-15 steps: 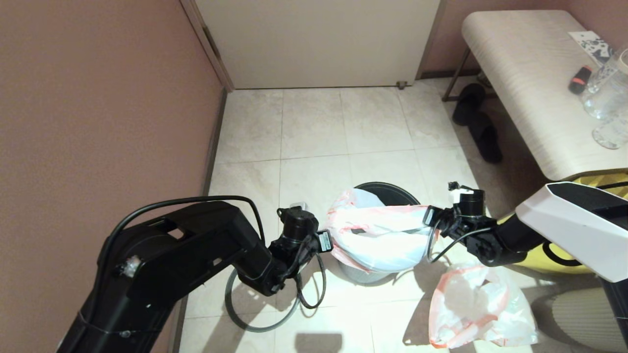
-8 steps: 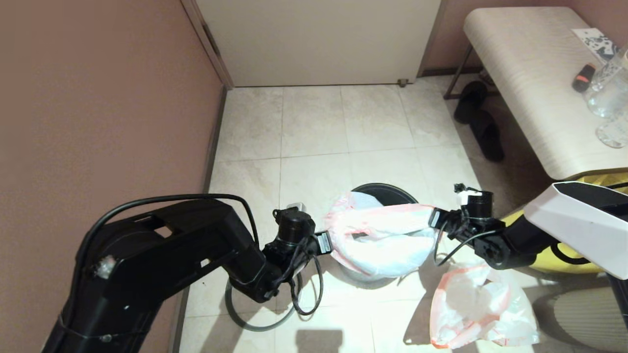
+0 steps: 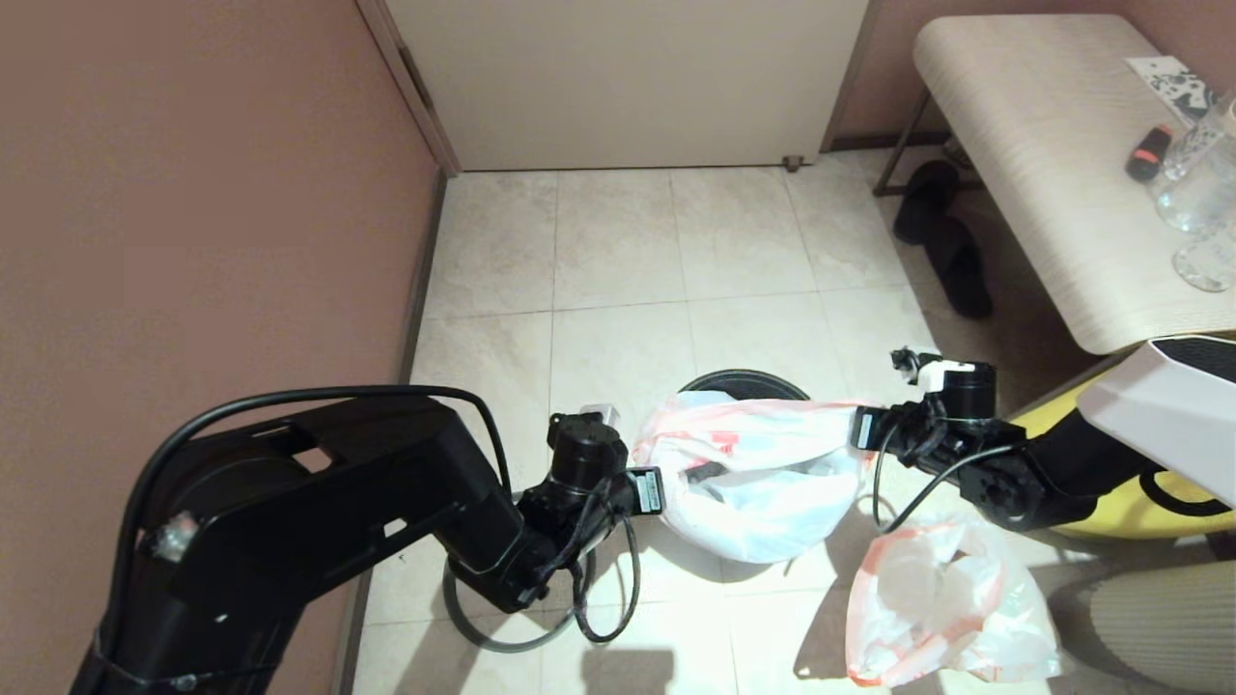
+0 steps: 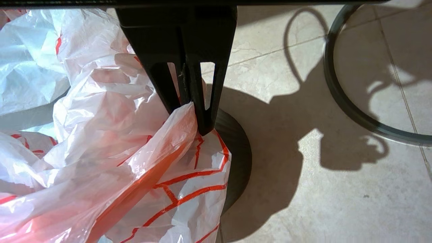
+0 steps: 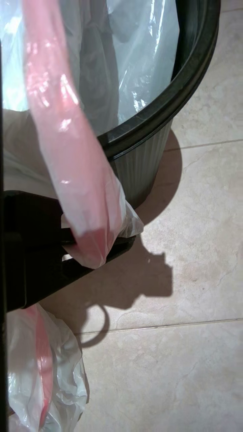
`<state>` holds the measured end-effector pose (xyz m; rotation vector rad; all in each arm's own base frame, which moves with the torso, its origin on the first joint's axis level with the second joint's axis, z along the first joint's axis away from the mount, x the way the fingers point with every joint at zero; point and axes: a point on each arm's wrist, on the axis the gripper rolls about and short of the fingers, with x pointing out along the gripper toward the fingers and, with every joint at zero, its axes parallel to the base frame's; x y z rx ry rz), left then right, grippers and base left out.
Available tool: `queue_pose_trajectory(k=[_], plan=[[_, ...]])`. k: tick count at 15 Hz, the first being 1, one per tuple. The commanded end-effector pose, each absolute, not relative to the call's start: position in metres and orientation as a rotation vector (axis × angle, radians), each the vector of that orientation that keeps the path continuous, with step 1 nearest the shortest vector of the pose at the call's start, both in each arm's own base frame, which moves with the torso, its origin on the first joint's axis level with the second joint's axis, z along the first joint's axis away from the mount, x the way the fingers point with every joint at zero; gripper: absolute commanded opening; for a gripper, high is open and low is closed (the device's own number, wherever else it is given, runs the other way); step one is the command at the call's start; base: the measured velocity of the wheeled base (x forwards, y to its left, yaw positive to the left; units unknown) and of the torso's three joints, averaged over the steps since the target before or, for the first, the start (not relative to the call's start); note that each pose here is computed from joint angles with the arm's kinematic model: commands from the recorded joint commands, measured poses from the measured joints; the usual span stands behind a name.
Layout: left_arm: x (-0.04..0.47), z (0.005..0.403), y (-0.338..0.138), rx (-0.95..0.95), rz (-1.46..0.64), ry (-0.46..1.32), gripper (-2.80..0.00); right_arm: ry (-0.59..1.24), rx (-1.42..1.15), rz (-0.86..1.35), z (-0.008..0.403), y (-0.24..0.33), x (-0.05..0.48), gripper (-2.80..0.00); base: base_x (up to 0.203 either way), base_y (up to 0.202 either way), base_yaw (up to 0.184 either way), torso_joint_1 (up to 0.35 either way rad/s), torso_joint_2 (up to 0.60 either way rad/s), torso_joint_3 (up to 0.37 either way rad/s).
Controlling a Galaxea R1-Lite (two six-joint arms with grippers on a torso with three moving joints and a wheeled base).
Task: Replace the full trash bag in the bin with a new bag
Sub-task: Put the new garbage bag on the trash can
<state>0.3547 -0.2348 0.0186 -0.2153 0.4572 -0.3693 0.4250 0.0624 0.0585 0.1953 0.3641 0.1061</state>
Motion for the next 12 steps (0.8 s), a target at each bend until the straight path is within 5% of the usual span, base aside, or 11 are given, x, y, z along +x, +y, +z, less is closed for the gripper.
queue_pose_trajectory(k=[1, 9, 10, 11, 12], plan=[[0.357, 0.017, -0.234, -0.221, -0.364, 0.454, -2.80, 0.345, 0.197, 0.112, 0.066, 0.063, 0.424, -2.80, 0.000, 0.000, 0.000, 0.000, 0.00, 0.000], [0.357, 0.028, -0.229, -0.228, -0.353, 0.431, -2.80, 0.323, 0.209, 0.116, 0.073, 0.065, 0.423, -2.80, 0.000, 0.000, 0.000, 0.000, 0.00, 0.000], [0.357, 0.028, -0.229, -0.223, -0.354, 0.430, 0.00, 0.309, 0.210, 0.117, 0.079, 0.065, 0.422, -2.80, 0.000, 0.000, 0.000, 0.000, 0.00, 0.000], [0.358, 0.028, -0.229, -0.222, -0.354, 0.429, 0.00, 0.307, 0.211, 0.117, 0.080, 0.064, 0.421, 0.00, 0.000, 0.000, 0.000, 0.000, 0.00, 0.000], [0.358, 0.030, -0.229, -0.224, -0.355, 0.425, 0.00, 0.309, 0.211, 0.117, 0.079, 0.064, 0.421, 0.00, 0.000, 0.000, 0.000, 0.000, 0.00, 0.000]])
